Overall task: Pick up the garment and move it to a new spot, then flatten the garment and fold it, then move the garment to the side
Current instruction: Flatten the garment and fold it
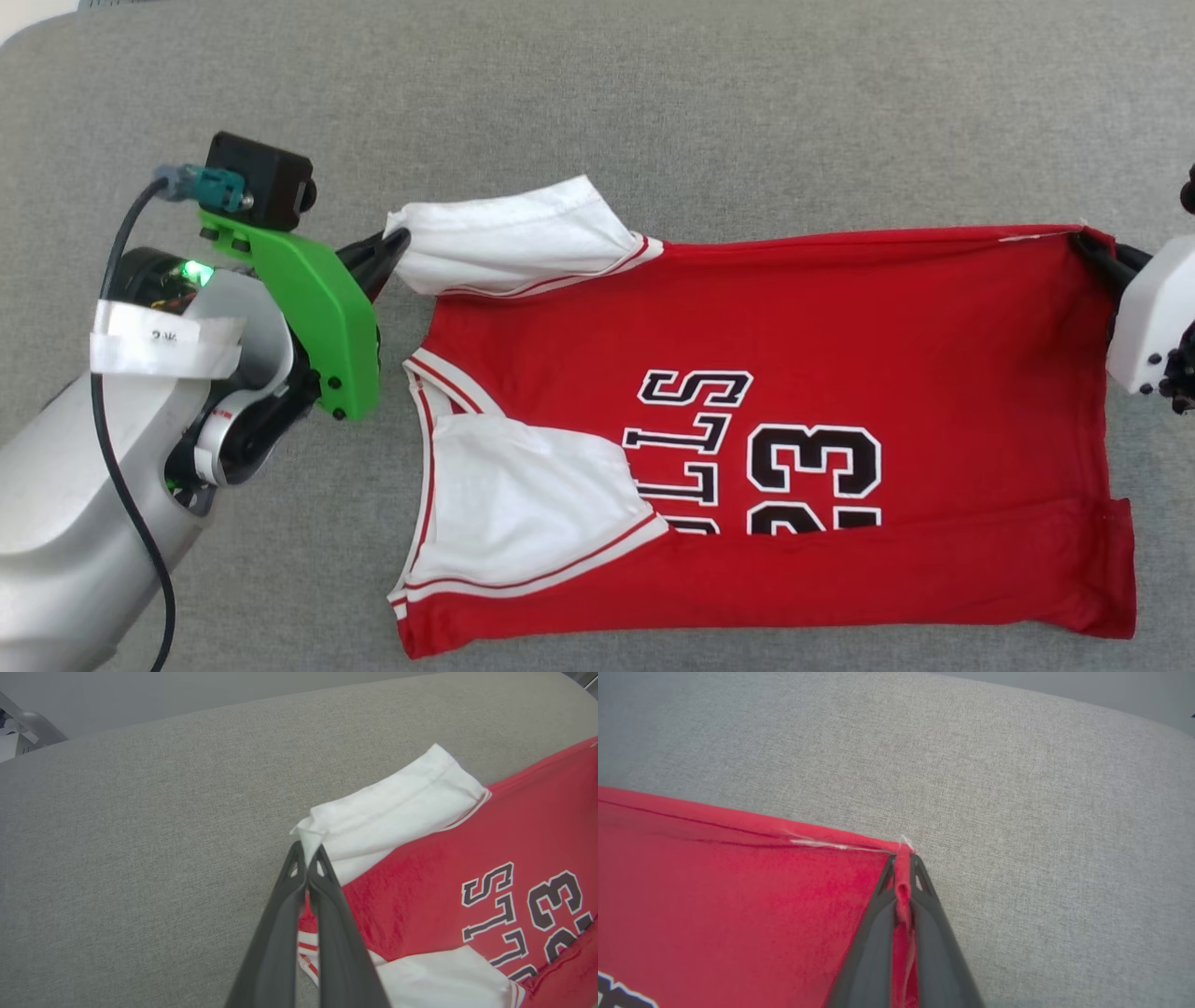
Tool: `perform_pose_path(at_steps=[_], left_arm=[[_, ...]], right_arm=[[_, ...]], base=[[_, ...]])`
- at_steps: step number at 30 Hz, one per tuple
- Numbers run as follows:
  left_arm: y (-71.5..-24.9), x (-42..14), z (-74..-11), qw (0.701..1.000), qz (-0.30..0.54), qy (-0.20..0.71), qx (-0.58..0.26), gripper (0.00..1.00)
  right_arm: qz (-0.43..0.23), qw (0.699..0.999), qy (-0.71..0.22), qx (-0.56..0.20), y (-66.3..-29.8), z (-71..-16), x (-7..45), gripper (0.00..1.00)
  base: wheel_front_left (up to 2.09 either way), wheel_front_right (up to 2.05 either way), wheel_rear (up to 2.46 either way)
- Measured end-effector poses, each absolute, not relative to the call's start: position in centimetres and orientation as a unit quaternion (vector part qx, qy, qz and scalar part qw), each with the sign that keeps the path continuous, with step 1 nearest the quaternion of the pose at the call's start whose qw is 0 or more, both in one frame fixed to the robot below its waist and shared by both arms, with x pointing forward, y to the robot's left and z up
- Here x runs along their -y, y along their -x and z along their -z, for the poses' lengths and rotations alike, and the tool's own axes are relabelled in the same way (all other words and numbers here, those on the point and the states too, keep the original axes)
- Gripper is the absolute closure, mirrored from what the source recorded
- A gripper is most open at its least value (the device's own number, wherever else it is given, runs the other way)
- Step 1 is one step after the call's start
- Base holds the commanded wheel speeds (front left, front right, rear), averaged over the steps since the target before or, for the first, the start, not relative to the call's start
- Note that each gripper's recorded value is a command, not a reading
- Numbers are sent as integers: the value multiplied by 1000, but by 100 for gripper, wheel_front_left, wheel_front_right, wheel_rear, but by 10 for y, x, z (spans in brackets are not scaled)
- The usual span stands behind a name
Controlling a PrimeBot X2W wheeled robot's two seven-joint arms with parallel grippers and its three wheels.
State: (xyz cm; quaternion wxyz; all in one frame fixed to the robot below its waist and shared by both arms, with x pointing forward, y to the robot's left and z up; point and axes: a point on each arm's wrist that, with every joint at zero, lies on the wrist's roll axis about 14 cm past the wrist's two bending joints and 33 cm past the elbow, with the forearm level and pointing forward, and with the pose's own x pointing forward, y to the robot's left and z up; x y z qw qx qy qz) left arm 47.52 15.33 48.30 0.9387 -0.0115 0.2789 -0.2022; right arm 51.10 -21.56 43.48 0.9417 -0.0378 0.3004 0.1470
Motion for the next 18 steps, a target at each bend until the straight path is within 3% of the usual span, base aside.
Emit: perform_pose_path(at_steps=[18], left_arm=[[-381,-149,-457,921,197,53,-333,100]], right_arm=[[-156,955,-30,-250,-435,-443,218,100]], base=[[0,0,0]])
